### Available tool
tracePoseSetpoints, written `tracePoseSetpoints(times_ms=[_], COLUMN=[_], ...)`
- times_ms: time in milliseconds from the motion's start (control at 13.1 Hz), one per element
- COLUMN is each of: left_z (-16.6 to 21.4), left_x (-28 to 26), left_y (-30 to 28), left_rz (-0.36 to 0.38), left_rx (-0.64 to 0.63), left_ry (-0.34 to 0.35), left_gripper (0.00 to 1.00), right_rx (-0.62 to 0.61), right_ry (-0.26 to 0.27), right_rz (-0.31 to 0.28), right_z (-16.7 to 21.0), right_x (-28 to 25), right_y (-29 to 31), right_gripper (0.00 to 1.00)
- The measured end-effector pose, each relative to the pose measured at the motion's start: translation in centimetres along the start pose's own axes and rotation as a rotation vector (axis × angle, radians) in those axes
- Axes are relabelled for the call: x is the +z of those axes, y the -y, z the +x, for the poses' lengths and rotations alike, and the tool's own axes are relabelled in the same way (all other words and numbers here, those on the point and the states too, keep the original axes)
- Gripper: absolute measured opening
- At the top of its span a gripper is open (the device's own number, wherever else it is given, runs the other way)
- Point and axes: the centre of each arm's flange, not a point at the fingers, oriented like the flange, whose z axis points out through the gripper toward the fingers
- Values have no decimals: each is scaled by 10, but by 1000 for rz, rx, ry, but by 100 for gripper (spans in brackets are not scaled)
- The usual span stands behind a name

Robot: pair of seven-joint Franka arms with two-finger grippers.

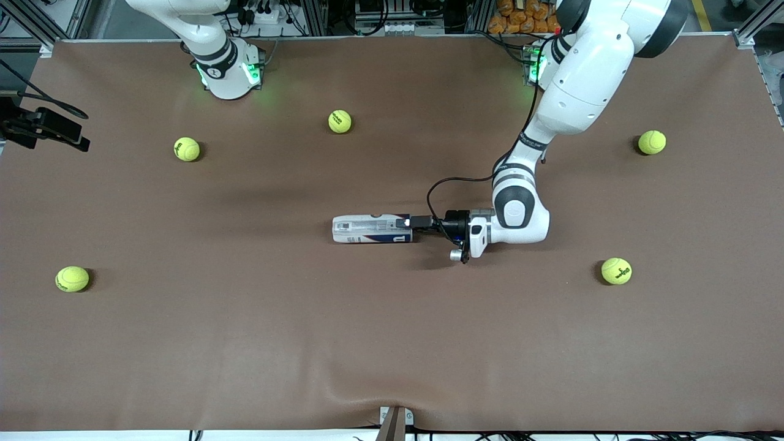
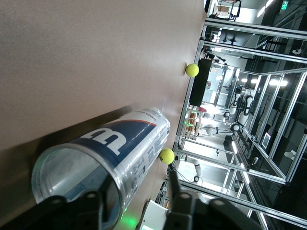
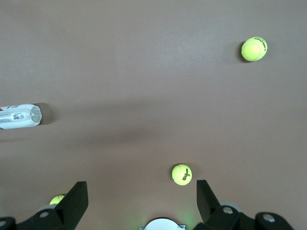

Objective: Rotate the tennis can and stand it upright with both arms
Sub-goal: 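Close the left gripper around the can's open end, then lift and rotate the can upright with the left gripper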

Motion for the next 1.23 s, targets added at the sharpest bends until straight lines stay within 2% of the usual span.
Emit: tracePoseSetpoints(times_ms=[230, 307, 460, 690, 996, 1226], left_z=[3, 4, 7, 15, 20, 21], left_x=[-3, -2, -1, -2, -16, -26], left_y=[-2, -5, -14, -50, -120, -149], left_rz=[-4, -11, -36, -50, 41, 145], left_rx=[4, 9, 10, -64, -119, -123], left_ry=[-5, -2, 11, 42, 93, 116], left_gripper=[11, 5, 5, 5, 5, 5], right_rx=[0, 0, 0, 1, 1, 1], right_ry=[0, 0, 0, -1, -6, -7], right_rz=[0, 0, 0, -1, -1, -1], right_z=[0, 0, 0, 0, 0, 0], right_x=[0, 0, 0, 0, -2, -3], right_y=[0, 0, 0, 0, 0, 0], right_gripper=[100, 100, 100, 100, 100, 100])
